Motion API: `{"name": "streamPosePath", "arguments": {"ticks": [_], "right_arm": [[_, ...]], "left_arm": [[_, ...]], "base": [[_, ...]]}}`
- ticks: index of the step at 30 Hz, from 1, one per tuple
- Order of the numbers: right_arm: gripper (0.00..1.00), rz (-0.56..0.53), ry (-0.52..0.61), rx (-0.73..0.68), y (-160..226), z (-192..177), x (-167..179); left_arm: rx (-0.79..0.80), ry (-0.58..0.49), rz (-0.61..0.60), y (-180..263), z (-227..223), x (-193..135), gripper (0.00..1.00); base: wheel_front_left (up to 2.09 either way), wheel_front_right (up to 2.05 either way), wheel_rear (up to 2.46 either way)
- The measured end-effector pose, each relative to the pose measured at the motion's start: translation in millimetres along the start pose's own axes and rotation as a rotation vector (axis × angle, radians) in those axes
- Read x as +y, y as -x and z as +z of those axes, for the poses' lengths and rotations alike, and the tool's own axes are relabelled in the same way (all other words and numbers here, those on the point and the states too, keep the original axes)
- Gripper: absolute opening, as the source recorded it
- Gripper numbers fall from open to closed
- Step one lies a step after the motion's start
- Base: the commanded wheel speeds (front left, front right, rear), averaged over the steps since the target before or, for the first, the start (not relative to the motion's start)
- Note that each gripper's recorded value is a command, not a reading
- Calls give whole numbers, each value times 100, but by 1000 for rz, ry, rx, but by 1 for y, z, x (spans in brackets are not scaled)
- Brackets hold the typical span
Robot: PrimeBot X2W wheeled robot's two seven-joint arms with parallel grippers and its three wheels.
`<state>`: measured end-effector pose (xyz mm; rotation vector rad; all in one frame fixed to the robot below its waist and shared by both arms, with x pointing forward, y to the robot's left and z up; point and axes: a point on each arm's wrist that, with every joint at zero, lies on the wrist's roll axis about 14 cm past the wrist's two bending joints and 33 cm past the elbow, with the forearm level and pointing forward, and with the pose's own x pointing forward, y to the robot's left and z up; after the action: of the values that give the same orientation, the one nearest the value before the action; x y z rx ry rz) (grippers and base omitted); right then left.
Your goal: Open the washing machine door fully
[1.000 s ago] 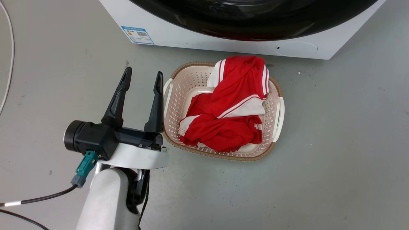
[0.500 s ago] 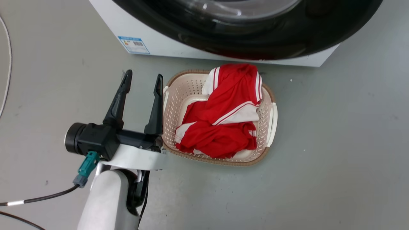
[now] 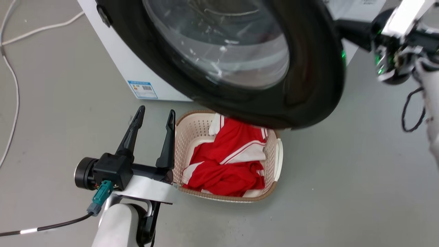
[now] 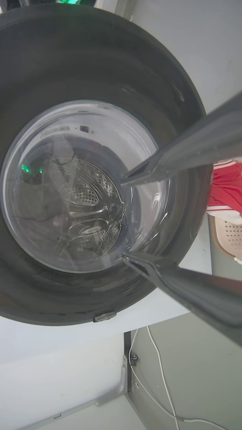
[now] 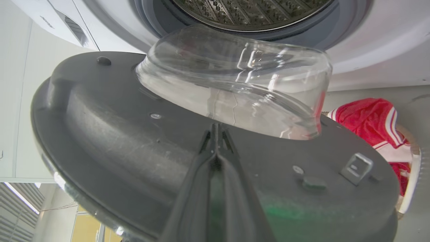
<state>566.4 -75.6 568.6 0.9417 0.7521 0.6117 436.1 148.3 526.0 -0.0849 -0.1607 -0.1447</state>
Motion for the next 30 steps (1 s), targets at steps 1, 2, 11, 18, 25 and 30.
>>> {"name": "streamPosePath", "arguments": {"ticks": [1, 2, 11, 18, 25, 30], "right_arm": [[0, 7, 0, 8, 2, -6, 2], [0, 21, -5, 21, 5, -18, 5], [0, 100, -4, 121, 9, -77, 28], [0, 142, -12, 206, 2, -119, 38], [0, 200, 0, 295, -1, -162, 53], [0, 232, 18, 345, -1, -185, 61]], "left_arm": [[-4, 0, -1, 2, 2, -1, 100], [-13, -3, -2, 5, 7, -2, 100], [-24, -11, 12, 28, 18, -1, 100], [-28, -10, 13, 36, 22, -3, 100], [-31, -4, 12, 41, 24, -6, 100], [-31, -1, 2, 41, 24, -10, 100]], "base": [[0, 0, 0], [0, 0, 0], [0, 0, 0], [0, 0, 0], [0, 0, 0], [0, 0, 0]]}}
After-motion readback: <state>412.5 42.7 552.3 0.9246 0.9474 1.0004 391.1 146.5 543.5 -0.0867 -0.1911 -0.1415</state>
